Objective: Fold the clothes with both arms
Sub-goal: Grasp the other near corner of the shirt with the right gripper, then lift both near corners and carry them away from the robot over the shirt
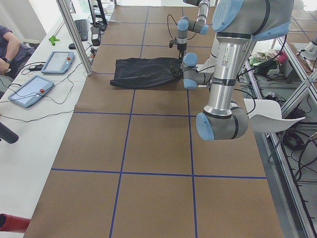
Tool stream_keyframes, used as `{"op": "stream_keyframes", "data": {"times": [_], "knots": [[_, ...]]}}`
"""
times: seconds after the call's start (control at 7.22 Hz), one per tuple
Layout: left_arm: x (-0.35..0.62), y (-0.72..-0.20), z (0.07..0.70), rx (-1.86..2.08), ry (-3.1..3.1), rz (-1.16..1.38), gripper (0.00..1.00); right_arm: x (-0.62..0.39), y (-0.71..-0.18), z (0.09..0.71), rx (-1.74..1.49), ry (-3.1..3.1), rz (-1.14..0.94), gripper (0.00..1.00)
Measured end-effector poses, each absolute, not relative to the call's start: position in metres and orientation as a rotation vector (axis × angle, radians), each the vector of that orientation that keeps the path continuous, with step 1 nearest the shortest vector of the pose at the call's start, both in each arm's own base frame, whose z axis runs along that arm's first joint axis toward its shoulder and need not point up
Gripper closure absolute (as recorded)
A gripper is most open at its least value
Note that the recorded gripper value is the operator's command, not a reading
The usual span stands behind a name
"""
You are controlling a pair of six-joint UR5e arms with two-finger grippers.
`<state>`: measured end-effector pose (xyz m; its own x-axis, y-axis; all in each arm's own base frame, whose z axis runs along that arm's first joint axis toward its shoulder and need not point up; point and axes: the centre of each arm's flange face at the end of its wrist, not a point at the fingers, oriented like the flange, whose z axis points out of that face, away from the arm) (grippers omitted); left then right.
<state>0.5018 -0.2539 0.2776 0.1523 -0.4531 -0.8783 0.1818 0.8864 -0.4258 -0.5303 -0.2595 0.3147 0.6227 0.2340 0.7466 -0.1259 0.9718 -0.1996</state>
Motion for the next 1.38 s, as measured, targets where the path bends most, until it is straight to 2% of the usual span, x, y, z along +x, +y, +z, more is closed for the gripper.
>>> {"op": "stream_keyframes", "data": {"times": [0.83, 1.38], "knots": [[0.454, -0.242, 0.276, -0.253, 1.351, -0.478, 1.00, -0.497, -0.247, 0.300, -0.284, -0.925, 0.164, 1.00], [0.470, -0.189, 0.276, -0.405, 1.315, -0.481, 1.00, -0.456, -0.220, 0.290, -0.423, -0.952, 0.082, 1.00]]}}
